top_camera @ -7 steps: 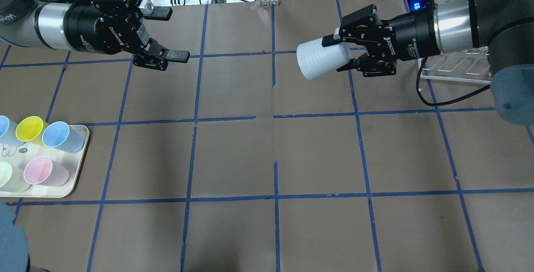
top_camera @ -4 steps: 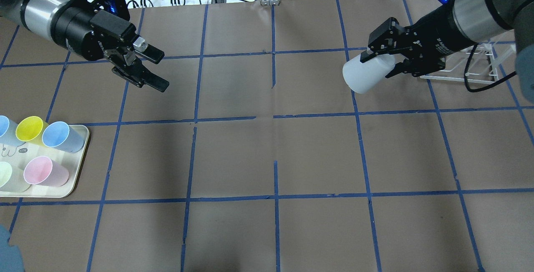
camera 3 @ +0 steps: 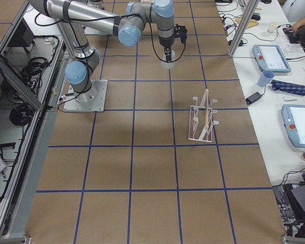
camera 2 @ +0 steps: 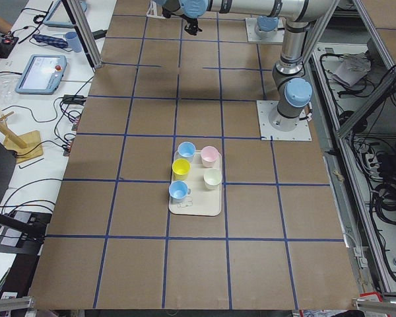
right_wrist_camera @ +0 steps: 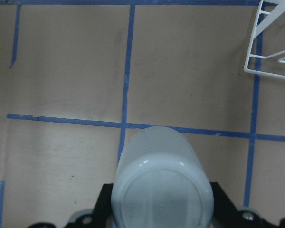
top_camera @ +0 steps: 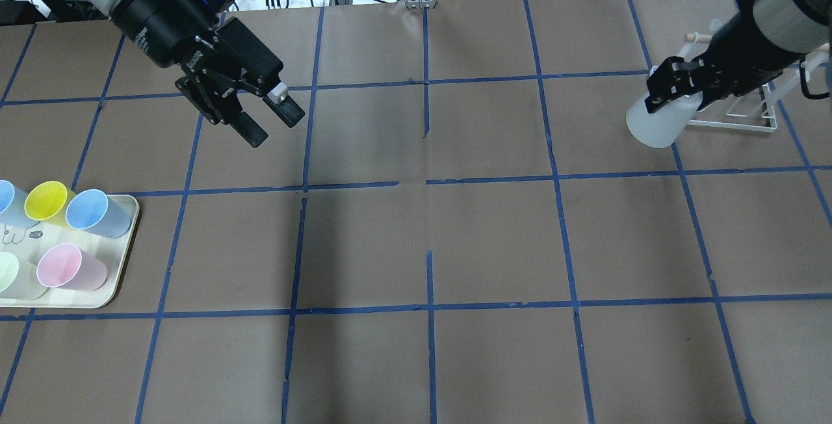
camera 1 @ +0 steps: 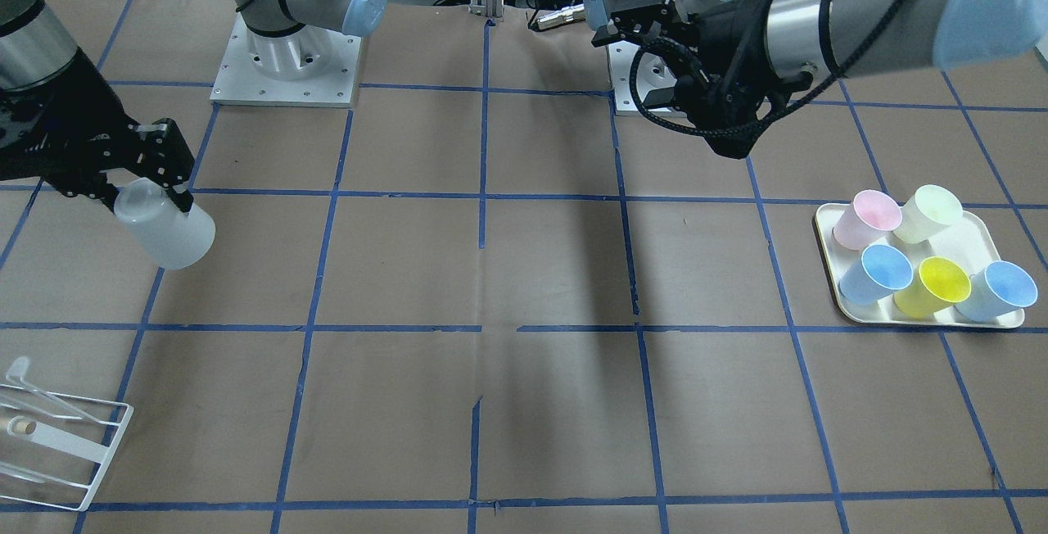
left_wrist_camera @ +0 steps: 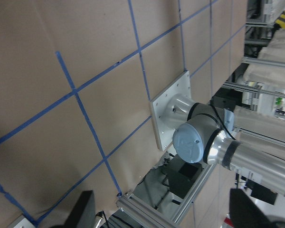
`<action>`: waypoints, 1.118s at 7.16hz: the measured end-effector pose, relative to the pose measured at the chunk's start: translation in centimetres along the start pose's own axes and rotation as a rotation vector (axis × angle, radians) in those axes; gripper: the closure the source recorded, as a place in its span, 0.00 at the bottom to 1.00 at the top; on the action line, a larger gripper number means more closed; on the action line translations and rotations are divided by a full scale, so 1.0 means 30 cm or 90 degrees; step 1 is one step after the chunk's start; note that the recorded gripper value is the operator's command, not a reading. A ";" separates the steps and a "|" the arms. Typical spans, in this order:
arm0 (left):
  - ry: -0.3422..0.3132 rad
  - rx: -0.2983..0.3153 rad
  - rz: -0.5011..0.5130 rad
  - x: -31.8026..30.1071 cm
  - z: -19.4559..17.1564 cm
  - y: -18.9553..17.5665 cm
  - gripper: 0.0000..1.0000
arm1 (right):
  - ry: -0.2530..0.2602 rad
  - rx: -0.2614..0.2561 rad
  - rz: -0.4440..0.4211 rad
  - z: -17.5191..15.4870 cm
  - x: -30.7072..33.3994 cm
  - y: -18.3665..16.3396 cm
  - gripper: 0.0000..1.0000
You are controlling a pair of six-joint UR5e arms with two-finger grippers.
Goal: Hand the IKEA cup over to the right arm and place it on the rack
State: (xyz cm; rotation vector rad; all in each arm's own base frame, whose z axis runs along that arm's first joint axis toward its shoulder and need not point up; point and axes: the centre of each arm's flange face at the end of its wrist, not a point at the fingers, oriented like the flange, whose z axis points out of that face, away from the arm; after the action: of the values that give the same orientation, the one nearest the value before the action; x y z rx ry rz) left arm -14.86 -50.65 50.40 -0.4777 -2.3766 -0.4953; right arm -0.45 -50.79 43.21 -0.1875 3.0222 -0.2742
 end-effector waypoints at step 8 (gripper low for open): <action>-0.393 0.214 -0.205 0.111 -0.054 0.046 0.00 | 0.080 0.021 -0.098 0.114 0.419 -0.236 0.72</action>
State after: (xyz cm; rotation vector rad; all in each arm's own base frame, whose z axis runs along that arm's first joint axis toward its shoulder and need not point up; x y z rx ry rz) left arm -15.77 -49.51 54.08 -0.0926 -3.0786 -0.0703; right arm -11.67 -59.93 40.05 -0.4154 3.1288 -0.3607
